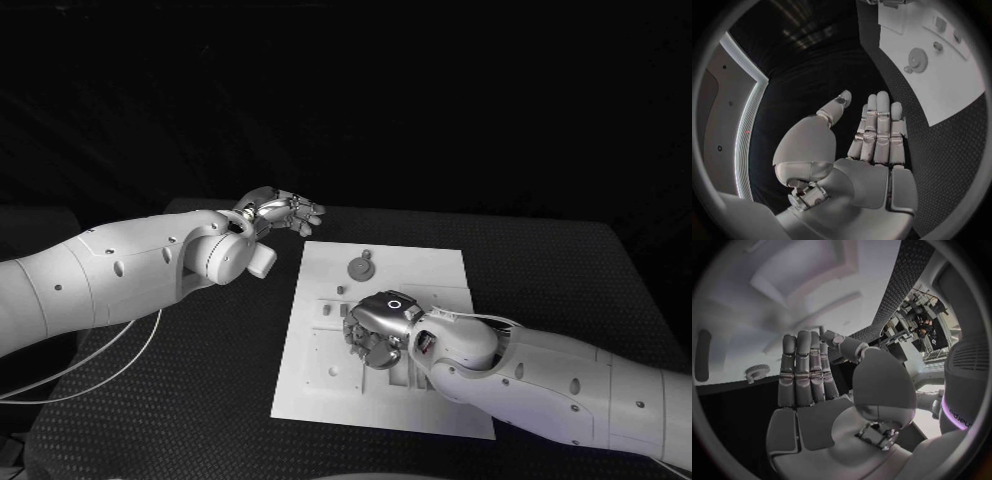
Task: Assemble the parts on the task board
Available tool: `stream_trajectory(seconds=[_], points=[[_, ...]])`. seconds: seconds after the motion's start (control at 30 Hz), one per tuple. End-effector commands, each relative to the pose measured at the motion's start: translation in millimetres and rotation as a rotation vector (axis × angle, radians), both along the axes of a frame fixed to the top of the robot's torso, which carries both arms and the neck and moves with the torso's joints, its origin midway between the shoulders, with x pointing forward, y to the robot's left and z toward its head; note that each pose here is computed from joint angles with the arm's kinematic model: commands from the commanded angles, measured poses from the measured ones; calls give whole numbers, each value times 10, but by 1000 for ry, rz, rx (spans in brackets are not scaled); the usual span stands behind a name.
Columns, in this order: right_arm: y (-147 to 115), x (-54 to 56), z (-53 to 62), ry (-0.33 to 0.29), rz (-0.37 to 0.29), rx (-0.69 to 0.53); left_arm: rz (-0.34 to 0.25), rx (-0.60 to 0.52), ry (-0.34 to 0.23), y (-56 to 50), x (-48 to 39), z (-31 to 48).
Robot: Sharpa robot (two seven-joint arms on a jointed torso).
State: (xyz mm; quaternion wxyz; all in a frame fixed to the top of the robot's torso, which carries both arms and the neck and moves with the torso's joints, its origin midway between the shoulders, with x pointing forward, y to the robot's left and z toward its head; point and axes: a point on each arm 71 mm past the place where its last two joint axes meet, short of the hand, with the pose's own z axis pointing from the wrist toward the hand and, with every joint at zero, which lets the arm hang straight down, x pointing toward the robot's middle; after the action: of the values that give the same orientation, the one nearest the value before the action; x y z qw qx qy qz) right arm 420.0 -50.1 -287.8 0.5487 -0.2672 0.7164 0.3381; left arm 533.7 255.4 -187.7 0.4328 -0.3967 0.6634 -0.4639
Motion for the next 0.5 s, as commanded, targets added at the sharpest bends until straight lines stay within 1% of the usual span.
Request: stream_trajectory(seconds=[0.03, 0.17, 0.5], points=[[-7, 4, -38, 8, 3, -30, -16, -12, -4, -24, -2, 23], [-11, 7, -40, 8, 2, -30, -16, -12, -4, -24, -3, 25], [11, -35, -28, 24, 14, -18, -13, -11, -4, -16, 1, 27]])
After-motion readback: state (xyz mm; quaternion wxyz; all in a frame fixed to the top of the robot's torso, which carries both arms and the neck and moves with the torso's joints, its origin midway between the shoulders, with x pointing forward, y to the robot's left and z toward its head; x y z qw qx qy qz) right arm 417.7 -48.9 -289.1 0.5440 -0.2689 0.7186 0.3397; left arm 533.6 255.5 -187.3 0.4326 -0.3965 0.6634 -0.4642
